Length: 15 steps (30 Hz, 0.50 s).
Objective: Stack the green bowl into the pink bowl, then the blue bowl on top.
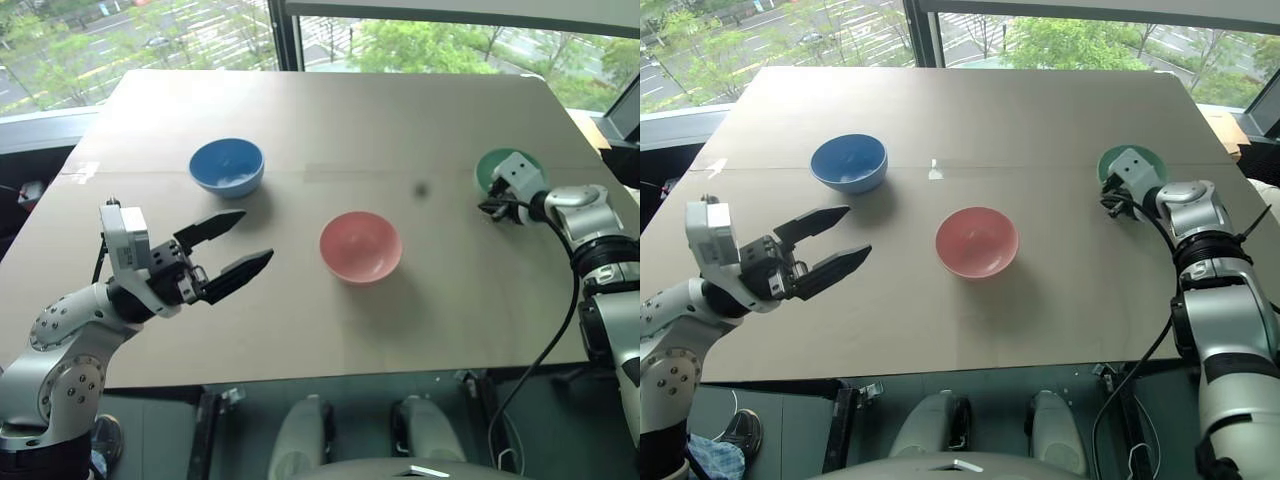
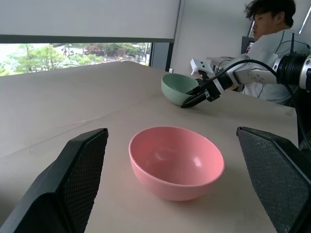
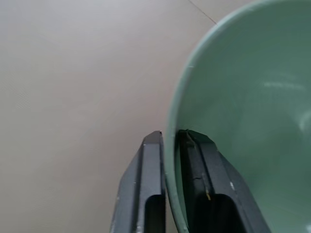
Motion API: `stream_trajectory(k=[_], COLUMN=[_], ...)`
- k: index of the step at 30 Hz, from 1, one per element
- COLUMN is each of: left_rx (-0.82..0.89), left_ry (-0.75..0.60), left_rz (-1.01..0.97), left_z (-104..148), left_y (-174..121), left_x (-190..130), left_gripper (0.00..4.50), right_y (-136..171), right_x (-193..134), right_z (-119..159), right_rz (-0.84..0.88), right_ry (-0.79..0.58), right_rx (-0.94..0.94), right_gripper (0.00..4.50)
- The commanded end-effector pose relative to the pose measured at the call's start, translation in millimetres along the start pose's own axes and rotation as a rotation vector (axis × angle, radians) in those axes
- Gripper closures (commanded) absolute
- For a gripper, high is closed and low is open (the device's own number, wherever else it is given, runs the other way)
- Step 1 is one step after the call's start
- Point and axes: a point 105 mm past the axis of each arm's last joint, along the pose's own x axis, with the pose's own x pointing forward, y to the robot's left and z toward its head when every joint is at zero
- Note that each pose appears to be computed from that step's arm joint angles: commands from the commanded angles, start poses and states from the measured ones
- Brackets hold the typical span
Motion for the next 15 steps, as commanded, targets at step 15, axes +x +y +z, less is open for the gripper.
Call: stream_trajectory(k=[15], left_rx=[0.051], left_ry=[0.026], left_rz=[0.014], left_z=[-3], left_y=[5], left_x=[-9], left_gripper=[0.0], right_y=[58], right_x=[-43], right_z=[89], right_rz=[0.287], right_ry=[-0.281], right_rx=[-0.207], right_gripper=[4.48])
